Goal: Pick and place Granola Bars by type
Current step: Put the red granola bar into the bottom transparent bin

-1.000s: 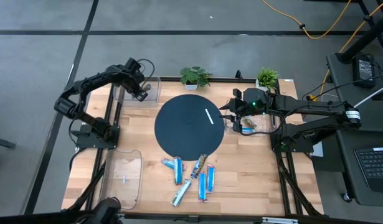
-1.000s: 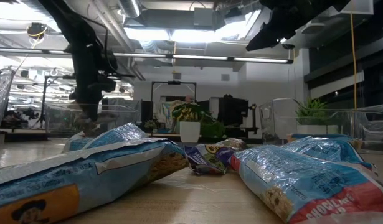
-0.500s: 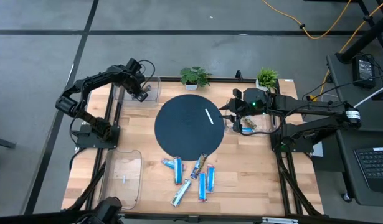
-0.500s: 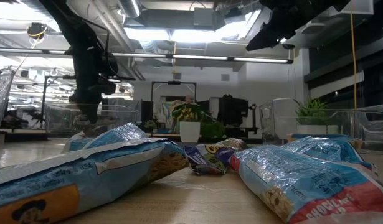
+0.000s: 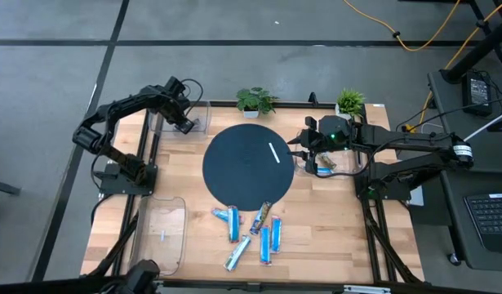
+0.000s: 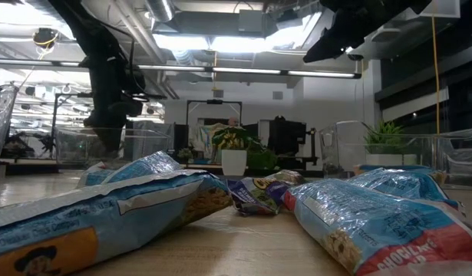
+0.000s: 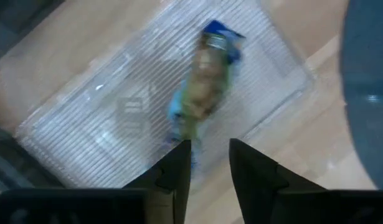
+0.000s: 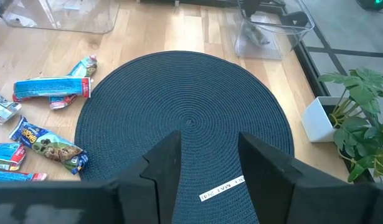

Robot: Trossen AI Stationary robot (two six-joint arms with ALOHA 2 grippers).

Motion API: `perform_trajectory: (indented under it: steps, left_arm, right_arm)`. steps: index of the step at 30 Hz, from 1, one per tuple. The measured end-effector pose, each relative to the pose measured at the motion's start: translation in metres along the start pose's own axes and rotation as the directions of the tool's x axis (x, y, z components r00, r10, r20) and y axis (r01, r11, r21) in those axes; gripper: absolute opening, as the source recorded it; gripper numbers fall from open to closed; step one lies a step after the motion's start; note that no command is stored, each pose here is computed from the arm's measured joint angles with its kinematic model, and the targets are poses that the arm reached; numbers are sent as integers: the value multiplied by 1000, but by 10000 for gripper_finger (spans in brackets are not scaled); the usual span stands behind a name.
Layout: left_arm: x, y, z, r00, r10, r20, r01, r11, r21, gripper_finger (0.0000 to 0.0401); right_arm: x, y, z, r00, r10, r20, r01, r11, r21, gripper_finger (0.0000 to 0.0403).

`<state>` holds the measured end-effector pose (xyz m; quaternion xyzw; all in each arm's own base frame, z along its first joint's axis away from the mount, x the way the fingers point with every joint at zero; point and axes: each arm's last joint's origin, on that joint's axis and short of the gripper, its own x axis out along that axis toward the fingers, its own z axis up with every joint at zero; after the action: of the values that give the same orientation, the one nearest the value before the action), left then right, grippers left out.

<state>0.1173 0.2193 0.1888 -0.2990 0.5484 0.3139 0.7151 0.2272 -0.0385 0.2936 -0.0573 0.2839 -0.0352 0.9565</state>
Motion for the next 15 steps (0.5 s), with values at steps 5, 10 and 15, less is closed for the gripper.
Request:
perform_trajectory:
  steps: [5,10,15]
  left_arm:
    - [-15,-4,0,1000,-22,22,22,1000,5,109]
    - [-52,-12,-1,1000,-29,-4,30,998,51,106]
    - [-90,-25,-2,996,-27,82,18,993,115,105]
  right_arm:
    - [0,0,0,1000,0,0,0,1000,0,162]
    - [0,0,0,1000,0,0,0,1000,0,162]
    - [0,0,0,1000,0,0,0,1000,-2,162]
